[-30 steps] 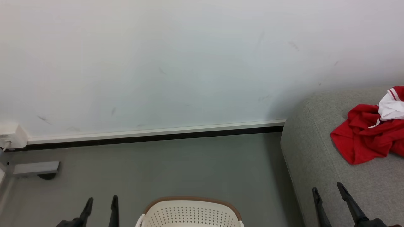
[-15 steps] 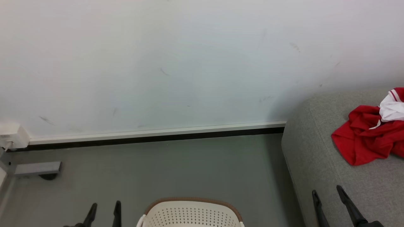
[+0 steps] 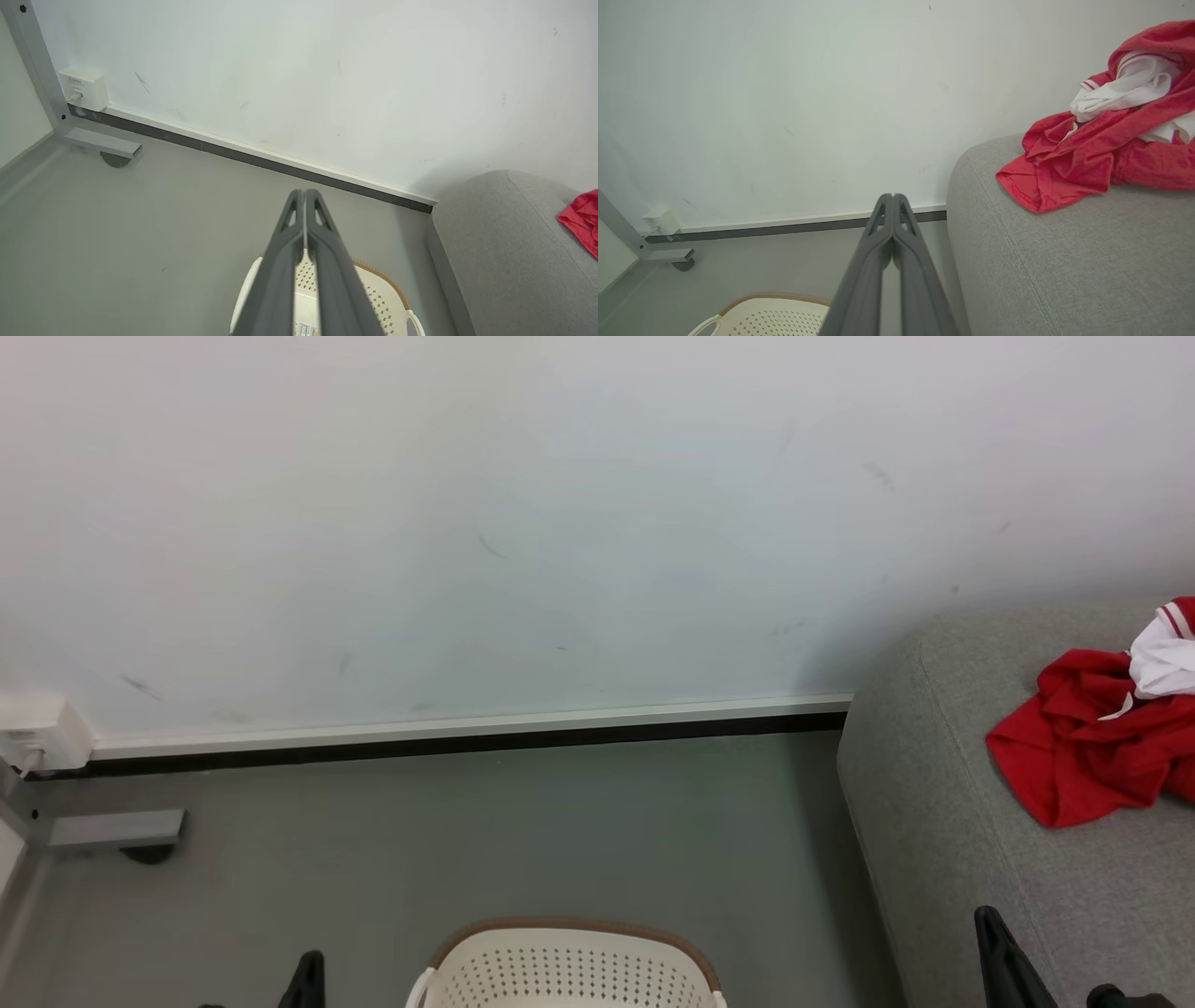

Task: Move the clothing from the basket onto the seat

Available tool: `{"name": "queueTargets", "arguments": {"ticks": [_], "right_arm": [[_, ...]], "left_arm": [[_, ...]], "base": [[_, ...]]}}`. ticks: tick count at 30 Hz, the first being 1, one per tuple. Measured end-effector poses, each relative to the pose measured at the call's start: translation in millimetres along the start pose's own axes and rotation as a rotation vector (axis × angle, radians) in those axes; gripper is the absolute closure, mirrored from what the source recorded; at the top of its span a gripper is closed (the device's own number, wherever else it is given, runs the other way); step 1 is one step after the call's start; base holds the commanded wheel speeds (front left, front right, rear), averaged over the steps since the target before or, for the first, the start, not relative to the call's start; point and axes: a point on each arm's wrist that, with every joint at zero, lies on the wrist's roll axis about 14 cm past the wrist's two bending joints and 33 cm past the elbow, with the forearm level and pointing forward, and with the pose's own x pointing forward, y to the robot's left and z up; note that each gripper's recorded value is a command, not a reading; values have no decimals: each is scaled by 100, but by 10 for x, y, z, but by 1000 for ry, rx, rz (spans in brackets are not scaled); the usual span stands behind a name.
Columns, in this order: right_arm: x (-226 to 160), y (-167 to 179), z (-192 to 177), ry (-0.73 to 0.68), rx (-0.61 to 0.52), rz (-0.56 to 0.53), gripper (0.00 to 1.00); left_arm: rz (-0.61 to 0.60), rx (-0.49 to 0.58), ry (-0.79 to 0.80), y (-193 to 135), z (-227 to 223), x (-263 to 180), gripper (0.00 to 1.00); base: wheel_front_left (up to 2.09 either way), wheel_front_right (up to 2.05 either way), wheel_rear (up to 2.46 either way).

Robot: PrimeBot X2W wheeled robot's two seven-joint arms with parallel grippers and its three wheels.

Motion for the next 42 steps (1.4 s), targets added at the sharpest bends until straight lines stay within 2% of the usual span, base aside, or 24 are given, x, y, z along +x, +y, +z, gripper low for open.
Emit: {"name": "queueTargets", "arguments": {"ticks": [20,42], "right_arm": [[121,-118,67,-9,340,-60,100],[240,-176,135,-16,635,-77,100]], "left_arm": [[28,-341,9,26,96,89,100],[22,-633,-1,36,215,161,100]], "base": [[0,0,0],[0,0,0]]}}
